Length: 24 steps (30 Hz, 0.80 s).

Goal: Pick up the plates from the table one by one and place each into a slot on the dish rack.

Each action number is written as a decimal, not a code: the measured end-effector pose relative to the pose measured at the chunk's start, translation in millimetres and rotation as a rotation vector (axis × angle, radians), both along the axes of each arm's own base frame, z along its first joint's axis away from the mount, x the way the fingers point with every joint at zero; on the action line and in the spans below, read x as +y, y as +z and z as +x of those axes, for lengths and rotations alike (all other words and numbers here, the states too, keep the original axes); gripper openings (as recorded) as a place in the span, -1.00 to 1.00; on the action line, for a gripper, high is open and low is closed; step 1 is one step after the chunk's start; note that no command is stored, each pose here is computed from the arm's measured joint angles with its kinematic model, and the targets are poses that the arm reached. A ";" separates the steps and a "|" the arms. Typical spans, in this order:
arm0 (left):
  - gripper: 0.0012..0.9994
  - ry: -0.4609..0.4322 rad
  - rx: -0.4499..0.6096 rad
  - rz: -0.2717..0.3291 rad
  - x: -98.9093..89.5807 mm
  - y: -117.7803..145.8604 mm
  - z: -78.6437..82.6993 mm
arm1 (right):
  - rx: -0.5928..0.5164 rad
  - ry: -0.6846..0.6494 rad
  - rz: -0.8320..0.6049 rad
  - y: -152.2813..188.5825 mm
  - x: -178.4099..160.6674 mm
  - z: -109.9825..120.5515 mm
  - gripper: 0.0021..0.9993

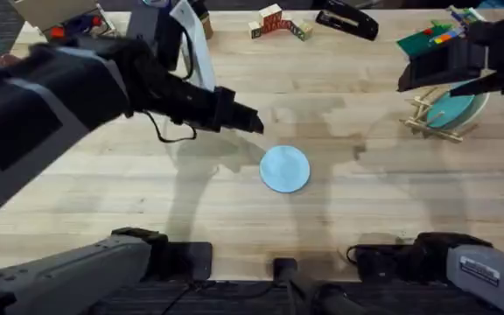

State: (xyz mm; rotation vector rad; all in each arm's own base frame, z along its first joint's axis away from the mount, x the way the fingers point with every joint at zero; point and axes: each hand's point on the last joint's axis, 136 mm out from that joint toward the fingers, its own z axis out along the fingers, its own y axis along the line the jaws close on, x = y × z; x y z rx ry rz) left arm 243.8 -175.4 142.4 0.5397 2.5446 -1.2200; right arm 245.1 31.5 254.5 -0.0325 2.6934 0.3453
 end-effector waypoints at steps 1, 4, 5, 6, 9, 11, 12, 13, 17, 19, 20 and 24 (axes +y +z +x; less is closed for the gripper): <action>-0.91 -0.002 0.001 -0.008 -0.6 -2.7 -1.3 | 0.004 0.000 0.000 -0.4 0.1 -0.9 0.99; -0.92 -0.010 0.018 -0.027 -2.2 -11.7 -6.9 | 0.013 0.000 0.001 -1.3 0.2 -2.9 0.99; -0.92 -0.013 0.023 -0.035 -3.1 -14.4 -7.9 | 0.015 0.000 0.001 -1.5 0.2 -3.4 0.99; -0.92 -0.017 0.027 -0.045 -4.3 -17.3 -8.1 | 0.017 0.000 0.001 -1.7 0.2 -3.8 0.99; -0.92 -0.022 0.060 -0.059 -6.0 -29.1 -9.9 | 0.018 0.000 0.001 -1.7 0.2 -4.0 0.99; -0.92 -0.024 0.097 -0.062 -6.7 -37.8 -12.1 | 0.018 0.000 0.001 -1.7 0.2 -4.0 0.99; -0.92 -0.025 0.115 -0.063 -6.9 -41.8 -12.9 | 0.018 0.000 0.001 -1.7 0.2 -4.0 0.99; -0.92 -0.029 0.130 -0.068 -7.6 -45.3 -13.7 | 0.018 0.000 0.001 -1.7 0.2 -4.0 0.99; -0.92 -0.042 0.180 -0.080 -9.9 -56.6 -16.1 | 0.018 0.000 0.001 -1.7 0.2 -4.0 0.99; -0.92 -0.053 0.193 -0.084 -12.7 -61.8 -16.7 | 0.018 0.000 0.001 -1.7 0.2 -4.0 0.99; -0.92 -0.063 0.197 -0.085 -14.9 -64.8 -17.2 | 0.018 0.000 0.001 -1.8 0.2 -4.0 0.99; -0.92 -0.101 0.211 -0.086 -24.3 -75.3 -20.6 | 0.018 0.000 0.001 -1.7 0.2 -4.0 0.99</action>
